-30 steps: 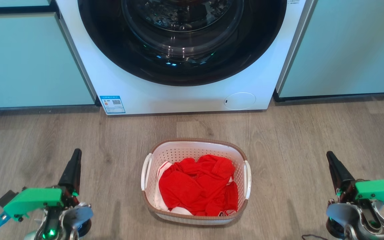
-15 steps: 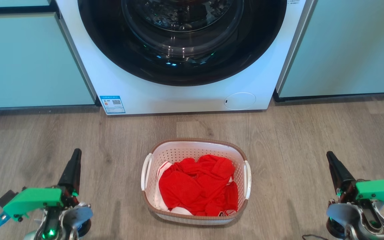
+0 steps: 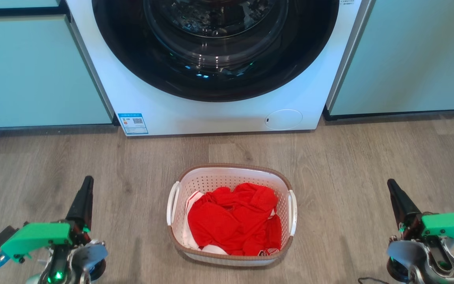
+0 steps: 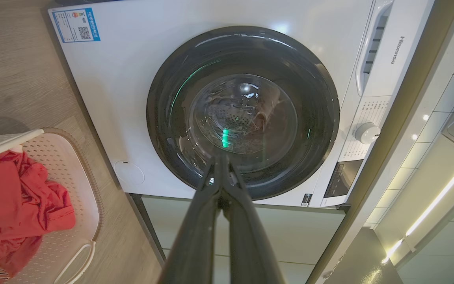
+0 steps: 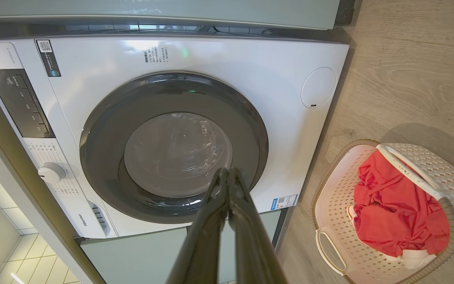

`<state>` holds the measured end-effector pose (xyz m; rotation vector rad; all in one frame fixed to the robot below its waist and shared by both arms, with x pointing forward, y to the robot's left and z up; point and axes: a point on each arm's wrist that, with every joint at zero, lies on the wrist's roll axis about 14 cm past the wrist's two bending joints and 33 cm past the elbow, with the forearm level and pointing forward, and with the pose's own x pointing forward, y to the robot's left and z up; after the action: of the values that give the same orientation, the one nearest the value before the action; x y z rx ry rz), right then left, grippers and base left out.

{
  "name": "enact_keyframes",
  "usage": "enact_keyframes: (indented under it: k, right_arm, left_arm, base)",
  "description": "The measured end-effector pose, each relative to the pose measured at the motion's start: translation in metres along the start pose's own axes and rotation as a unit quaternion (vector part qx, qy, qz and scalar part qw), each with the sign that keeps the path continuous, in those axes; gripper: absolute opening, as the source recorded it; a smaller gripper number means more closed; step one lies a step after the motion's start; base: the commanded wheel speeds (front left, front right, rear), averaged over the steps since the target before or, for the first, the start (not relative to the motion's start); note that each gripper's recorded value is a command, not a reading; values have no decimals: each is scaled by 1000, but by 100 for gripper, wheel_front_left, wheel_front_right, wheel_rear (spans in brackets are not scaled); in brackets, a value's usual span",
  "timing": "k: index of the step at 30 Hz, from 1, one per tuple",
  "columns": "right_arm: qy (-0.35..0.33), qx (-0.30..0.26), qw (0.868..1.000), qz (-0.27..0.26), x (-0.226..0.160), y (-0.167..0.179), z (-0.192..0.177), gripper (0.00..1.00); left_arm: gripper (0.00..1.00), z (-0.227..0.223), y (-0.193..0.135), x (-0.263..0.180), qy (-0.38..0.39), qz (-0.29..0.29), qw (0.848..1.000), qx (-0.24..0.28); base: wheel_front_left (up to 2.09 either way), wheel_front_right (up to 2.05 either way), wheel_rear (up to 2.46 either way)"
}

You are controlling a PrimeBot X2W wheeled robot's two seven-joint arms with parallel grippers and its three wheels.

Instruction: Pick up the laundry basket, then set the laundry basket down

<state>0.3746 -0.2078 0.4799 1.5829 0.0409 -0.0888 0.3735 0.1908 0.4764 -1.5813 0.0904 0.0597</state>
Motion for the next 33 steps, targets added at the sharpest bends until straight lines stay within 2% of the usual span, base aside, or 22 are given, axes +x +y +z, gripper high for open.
enact_keyframes:
  k: [33]
  right_arm:
    - [-2,5,1000,0,0,0,-1,0]
  left_arm:
    - [0,0,0,0,0,0,1000,-2]
  base:
    - [0,0,0]
